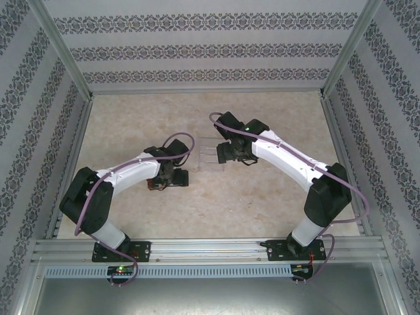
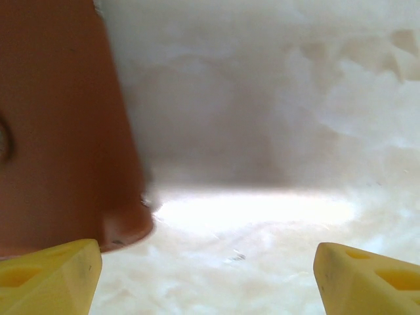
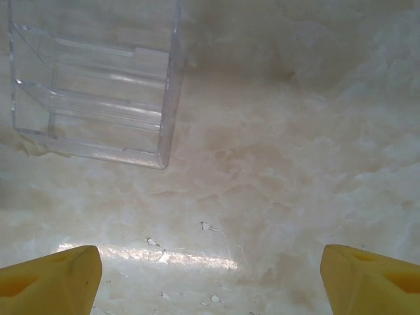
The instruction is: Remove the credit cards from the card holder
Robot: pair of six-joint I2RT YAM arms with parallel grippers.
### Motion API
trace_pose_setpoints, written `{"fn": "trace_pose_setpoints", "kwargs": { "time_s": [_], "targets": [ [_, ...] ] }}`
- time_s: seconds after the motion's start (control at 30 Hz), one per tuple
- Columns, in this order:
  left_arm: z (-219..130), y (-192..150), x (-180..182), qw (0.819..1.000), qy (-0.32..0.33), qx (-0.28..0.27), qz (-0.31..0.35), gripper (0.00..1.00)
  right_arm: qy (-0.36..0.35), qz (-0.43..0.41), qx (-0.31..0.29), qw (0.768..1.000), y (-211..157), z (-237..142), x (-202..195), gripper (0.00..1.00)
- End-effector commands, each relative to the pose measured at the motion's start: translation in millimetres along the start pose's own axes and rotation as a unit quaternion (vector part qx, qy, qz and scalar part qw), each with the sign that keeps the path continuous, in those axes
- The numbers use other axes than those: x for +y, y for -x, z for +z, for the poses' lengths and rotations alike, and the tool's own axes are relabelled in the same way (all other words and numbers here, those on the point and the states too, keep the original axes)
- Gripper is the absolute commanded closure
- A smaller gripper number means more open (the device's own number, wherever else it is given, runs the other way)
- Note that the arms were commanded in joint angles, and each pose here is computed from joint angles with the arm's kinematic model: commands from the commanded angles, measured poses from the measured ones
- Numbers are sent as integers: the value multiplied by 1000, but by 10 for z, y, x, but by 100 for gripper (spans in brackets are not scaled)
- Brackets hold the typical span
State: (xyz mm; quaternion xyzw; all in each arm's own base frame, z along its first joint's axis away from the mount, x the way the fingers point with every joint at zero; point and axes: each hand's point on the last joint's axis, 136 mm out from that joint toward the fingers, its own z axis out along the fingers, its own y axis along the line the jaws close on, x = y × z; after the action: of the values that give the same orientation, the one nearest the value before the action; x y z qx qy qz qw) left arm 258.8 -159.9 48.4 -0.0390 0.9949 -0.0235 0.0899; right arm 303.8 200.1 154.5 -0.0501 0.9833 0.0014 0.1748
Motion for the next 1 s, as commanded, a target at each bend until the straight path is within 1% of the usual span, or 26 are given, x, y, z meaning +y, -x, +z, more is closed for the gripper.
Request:
{"fn": "trace_pose_setpoints", "kwargs": {
  "time_s": [0.0,0.27,0.37,0.6,0.97],
  "targets": [
    [-33,-76,-84,1000,21,-1,-15,16,8,-7,-6,1000,-51,-47,-24,14],
    [59,-222,-558,1000,21,6,10,15,11,-11,-2,1000,-185,-13,-116,14],
    [92,-266,-677,999,24,11,19,14,15,-7,-2,1000,-224,-3,-154,14],
    [110,-307,-700,999,30,16,19,12,21,3,-1,1000,-286,-2,-228,14],
    [-165,-196,-678,999,24,-15,27,6,45,19,-12,999,-303,-128,-228,14]
  ]
}}
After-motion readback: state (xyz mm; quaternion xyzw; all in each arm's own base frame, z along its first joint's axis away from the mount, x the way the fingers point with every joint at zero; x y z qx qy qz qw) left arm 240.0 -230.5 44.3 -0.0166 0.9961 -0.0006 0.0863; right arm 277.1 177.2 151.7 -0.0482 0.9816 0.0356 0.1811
